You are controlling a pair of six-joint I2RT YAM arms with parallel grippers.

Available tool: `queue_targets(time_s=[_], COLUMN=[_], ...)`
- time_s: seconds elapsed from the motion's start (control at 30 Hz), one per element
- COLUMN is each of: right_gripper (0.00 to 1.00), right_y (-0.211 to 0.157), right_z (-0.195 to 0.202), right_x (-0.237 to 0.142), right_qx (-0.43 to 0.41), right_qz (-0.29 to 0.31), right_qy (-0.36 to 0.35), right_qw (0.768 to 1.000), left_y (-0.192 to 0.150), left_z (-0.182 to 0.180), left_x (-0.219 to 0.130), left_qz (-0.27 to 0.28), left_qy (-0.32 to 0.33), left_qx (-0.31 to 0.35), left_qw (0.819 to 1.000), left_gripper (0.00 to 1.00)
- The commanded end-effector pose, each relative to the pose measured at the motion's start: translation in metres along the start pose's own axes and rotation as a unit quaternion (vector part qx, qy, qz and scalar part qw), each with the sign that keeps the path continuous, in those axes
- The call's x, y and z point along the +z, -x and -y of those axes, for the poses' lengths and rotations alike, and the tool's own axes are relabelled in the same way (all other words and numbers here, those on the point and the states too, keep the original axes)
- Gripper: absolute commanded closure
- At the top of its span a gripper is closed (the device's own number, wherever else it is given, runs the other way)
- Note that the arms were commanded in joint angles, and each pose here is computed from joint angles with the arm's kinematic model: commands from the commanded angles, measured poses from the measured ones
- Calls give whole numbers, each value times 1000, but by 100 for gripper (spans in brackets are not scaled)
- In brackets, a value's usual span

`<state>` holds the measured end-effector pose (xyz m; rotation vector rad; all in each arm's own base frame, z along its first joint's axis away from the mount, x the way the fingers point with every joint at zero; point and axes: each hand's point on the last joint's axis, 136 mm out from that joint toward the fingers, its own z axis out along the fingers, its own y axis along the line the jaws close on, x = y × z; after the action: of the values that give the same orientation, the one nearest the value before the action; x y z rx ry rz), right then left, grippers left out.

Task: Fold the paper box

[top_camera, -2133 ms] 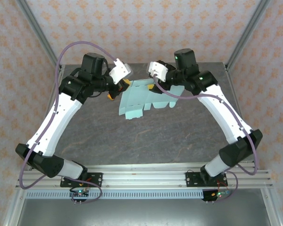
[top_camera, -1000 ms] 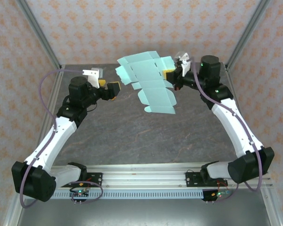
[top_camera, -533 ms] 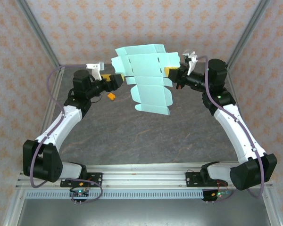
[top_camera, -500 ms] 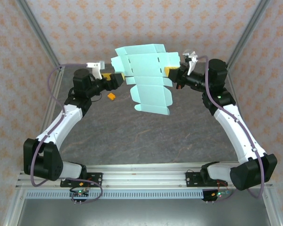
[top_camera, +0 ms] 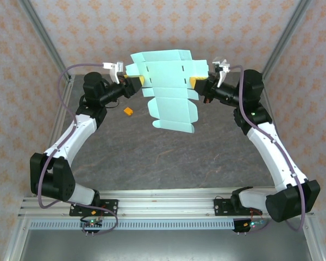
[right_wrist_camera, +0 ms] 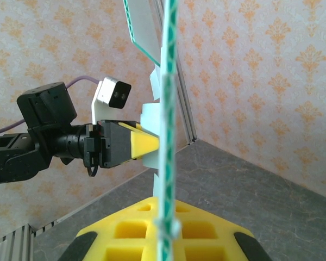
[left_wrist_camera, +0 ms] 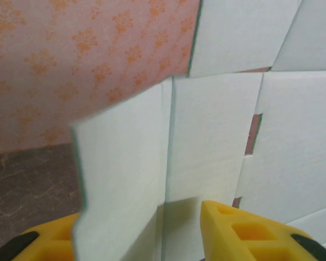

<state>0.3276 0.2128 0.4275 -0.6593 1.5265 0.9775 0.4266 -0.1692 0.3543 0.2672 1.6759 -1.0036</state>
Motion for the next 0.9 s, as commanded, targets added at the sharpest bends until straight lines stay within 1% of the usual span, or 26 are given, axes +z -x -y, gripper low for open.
queue_targets(time_s=[0.0, 0.2, 0.3, 0.33, 0.4, 0.47, 0.53, 0.57, 0.67, 0.77, 0.87], right_gripper=[100, 100, 95, 89, 75, 59, 51, 44, 37, 33, 30], right_y=[4, -18, -33, -39, -50, -55, -51, -48, -43, -42, -47], right_z=[-1, 16, 21, 21, 24, 32, 36, 35, 24, 7, -2], right_x=[0, 2, 1, 0, -6, -16, -25, -28, -31, -34, -31], right_qx=[-16, -12, -25, -36, -63, -95, -118, -130, -150, -166, -177], right_qz=[14, -14, -41, -57, -90, -121, -129, -130, -137, -157, -178], right_qy=[8, -14, -23, -24, -38, -78, -108, -113, -93, -59, -37], right_qw=[1000, 1000, 999, 997, 993, 985, 979, 976, 975, 972, 967], left_y=[18, -1, -12, -18, -27, -40, -48, -50, -50, -50, -53], left_z=[24, 33, 37, 39, 45, 48, 49, 51, 56, 57, 60], left_x=[-6, -18, -23, -25, -31, -39, -47, -49, -51, -52, -55], left_qz=[9, -46, -80, -97, -130, -170, -198, -205, -206, -210, -215], left_qy=[-36, -39, -46, -51, -66, -73, -79, -83, -94, -94, -101], left_qx=[60, 130, 159, 167, 188, 207, 221, 226, 226, 223, 224], left_qw=[998, 990, 983, 980, 971, 961, 952, 949, 947, 947, 945], left_gripper=[70, 88, 95, 96, 98, 99, 100, 100, 100, 100, 100])
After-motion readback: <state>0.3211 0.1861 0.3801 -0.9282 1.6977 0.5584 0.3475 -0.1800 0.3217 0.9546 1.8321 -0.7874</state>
